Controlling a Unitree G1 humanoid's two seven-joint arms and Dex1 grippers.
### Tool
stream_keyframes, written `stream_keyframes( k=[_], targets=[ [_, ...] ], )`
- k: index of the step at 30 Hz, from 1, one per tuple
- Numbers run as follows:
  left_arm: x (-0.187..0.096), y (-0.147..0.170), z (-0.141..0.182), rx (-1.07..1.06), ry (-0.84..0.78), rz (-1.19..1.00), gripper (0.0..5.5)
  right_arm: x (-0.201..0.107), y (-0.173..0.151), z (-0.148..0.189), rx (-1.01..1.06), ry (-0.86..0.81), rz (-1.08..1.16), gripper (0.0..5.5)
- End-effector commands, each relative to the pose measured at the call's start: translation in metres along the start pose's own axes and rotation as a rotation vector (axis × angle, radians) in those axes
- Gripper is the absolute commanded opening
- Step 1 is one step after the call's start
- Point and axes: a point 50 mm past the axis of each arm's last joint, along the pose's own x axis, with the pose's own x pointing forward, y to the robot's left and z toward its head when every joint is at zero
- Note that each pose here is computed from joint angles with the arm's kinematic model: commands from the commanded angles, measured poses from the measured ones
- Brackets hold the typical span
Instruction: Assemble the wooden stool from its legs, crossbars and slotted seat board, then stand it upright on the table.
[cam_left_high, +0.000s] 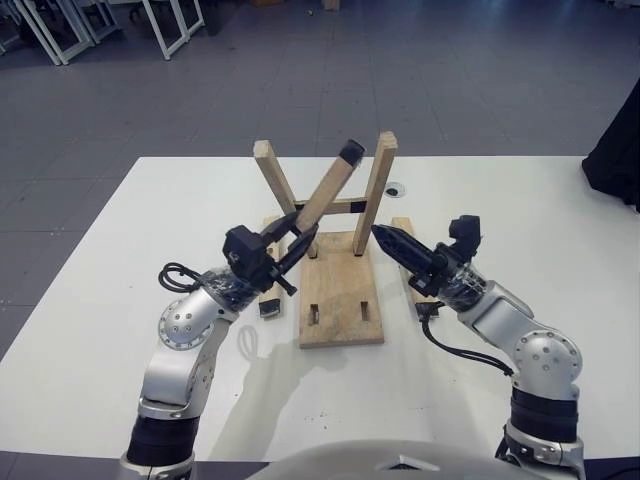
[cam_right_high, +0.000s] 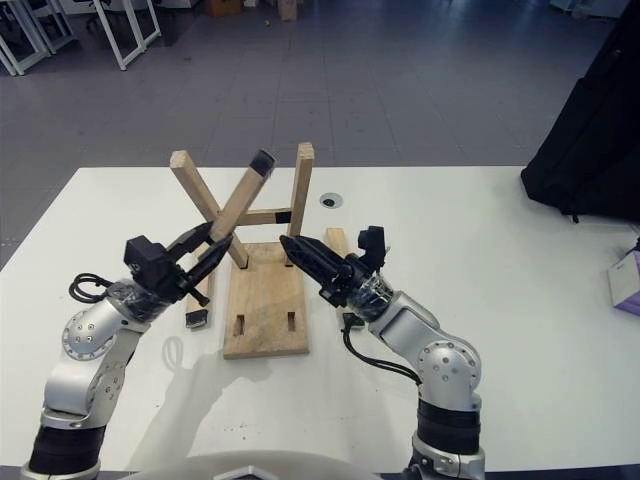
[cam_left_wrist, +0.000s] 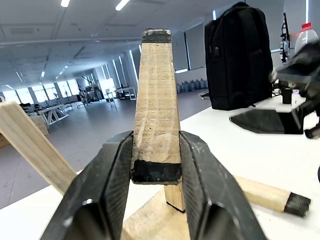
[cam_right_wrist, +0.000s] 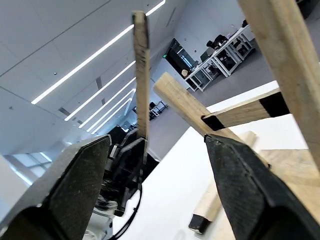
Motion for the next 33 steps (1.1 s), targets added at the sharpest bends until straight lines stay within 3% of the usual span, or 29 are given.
stream_keyframes(
  k=[1, 17, 33],
  targets=[
    [0.003, -0.012, -0.004, 0.045, 0.039, -0.116, 1.31, 0.013, 0.009, 0.011, 0.045, -0.068, 0.059, 3.43],
    [0.005, -0.005, -0.008, 0.163, 0.071, -0.182, 1.31, 0.029, -0.014, 0.011, 0.09, -0.095, -0.093, 3.43],
    [0.004, -0.007, -0.013, 0.156, 0.091, -0.192, 1.31, 0.027, -0.018, 0.013, 0.139, -0.14, -0.106, 0.42]
  ],
)
